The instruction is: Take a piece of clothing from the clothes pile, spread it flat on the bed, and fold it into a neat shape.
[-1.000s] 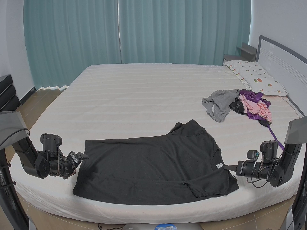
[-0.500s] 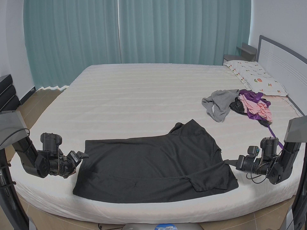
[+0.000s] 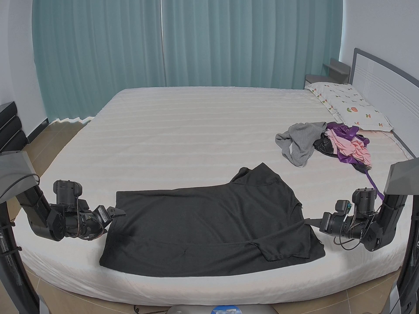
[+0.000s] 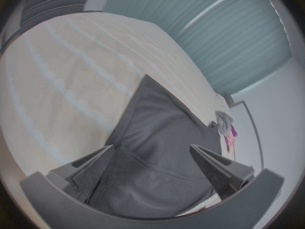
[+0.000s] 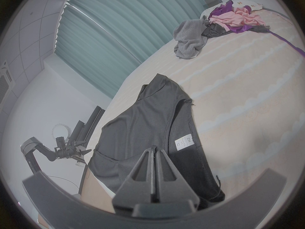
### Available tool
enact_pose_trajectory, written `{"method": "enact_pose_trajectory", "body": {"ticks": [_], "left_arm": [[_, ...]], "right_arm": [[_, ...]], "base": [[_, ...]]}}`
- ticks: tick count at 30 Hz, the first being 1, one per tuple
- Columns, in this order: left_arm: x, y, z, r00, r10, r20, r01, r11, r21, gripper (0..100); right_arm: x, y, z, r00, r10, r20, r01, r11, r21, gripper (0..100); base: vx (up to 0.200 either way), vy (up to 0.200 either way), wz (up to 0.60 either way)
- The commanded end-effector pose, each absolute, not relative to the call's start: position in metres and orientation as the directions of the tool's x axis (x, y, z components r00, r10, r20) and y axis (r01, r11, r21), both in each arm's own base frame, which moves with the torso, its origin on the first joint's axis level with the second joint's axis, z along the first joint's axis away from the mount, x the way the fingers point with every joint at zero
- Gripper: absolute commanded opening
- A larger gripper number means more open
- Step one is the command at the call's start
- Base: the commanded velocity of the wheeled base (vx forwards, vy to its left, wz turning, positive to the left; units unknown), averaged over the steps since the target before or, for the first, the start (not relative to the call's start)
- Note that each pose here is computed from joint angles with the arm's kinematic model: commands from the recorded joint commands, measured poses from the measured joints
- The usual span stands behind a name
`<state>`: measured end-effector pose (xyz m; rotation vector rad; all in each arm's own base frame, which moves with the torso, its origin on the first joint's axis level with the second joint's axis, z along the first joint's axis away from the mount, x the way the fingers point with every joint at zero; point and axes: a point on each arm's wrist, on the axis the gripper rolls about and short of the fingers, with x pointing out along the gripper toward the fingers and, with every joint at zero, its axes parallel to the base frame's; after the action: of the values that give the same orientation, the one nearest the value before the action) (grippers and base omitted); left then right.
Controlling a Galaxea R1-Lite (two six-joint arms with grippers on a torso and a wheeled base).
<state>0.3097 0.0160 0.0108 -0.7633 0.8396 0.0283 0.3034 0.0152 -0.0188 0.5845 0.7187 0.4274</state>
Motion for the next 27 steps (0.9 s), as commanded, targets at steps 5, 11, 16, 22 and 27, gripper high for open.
{"method": "enact_pose_trajectory", "body": {"ticks": [5, 11, 16, 22, 27], "left_arm": [[0.310, 0.037, -0.011, 0.627, -0.430, -0.649, -0.087, 0.789, -0.608, 100], [0.315, 0.037, -0.026, 0.610, -0.468, -0.639, 0.039, 0.823, -0.566, 100], [0.319, 0.036, -0.031, 0.628, -0.471, -0.620, 0.080, 0.831, -0.550, 100], [0.319, 0.037, -0.036, 0.666, -0.463, -0.585, 0.106, 0.835, -0.541, 100], [0.316, 0.034, -0.036, 0.658, -0.469, -0.589, 0.110, 0.834, -0.541, 100]], "right_arm": [[0.301, 0.018, -0.023, 0.665, 0.558, -0.497, -0.160, 0.757, 0.634, 0], [0.301, 0.019, -0.023, 0.661, 0.561, -0.499, -0.162, 0.755, 0.635, 0], [0.301, 0.019, -0.024, 0.661, 0.561, -0.499, -0.162, 0.755, 0.635, 0], [0.301, 0.019, -0.024, 0.658, 0.562, -0.501, -0.161, 0.755, 0.636, 0], [0.301, 0.020, -0.026, 0.654, 0.563, -0.505, -0.158, 0.755, 0.636, 0]], "base": [[0.000, 0.000, 0.00], [0.000, 0.000, 0.00], [0.000, 0.000, 0.00], [0.000, 0.000, 0.00], [0.000, 0.000, 0.00]]}}
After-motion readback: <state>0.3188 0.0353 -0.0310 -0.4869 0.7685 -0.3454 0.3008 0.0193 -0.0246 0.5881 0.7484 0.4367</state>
